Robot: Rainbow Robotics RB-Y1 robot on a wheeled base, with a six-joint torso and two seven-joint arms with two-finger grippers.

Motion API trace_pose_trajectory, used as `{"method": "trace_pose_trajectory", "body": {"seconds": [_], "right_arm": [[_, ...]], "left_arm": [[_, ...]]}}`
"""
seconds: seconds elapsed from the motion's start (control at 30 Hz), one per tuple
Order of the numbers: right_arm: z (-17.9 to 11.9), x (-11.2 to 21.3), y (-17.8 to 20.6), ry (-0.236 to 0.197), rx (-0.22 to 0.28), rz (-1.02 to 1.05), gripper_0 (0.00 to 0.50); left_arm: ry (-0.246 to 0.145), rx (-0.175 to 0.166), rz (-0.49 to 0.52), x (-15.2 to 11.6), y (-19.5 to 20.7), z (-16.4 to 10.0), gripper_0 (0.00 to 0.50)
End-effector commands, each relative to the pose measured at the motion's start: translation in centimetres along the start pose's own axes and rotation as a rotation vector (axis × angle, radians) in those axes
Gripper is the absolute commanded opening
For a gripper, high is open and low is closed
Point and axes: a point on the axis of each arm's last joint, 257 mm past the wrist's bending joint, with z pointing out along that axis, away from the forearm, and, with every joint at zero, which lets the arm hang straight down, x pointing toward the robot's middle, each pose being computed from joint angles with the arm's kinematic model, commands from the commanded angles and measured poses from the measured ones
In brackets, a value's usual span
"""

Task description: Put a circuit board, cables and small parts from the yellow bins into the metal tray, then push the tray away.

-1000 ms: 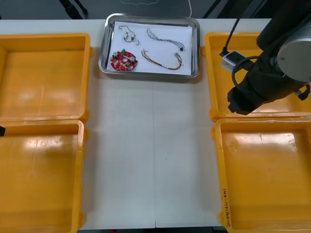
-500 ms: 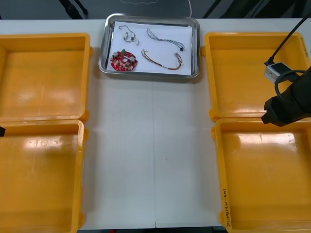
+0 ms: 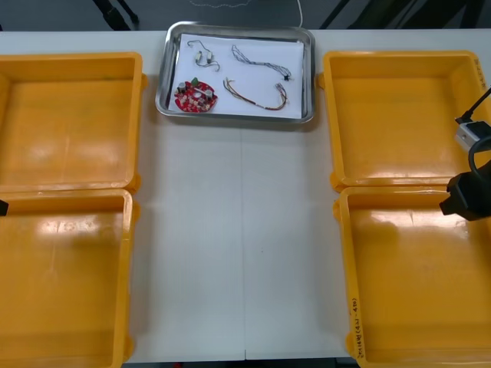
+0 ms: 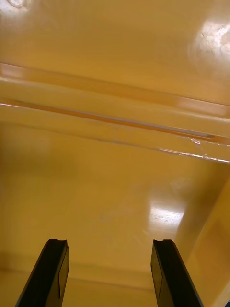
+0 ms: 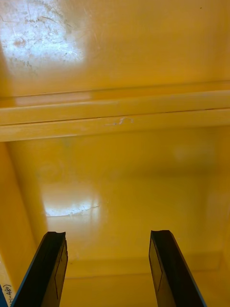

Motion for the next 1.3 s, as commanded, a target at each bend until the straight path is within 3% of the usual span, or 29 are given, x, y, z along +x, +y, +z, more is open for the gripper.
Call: {"method": "trace_pose_trajectory", "body": {"seconds": [0.03,0.5,1.0,1.3], "right_arm": [[-1.1,-0.7,-1.0,-0.053,0.013,0.078,0.500],[-2.9,-1.9,-1.9,-0.100,0.006,0.121,0.500],[-2.8,-0.8,-2.0,-0.057,0.012,0.132,0.500],[-2.9,-0.7,-1.9,-0.056,0.009,0.136,0.500]], "left_arm": [[-0.017,-0.018,0.024,0.0,0.6,-0.9,0.500],[-0.017,-0.018,0.024,0.0,0.6,-0.9,0.500],[-0.017,-0.018,0.024,0.0,0.6,-0.9,0.500],[-0.017,-0.018,0.024,0.0,0.6,-0.9,0.500]]}}
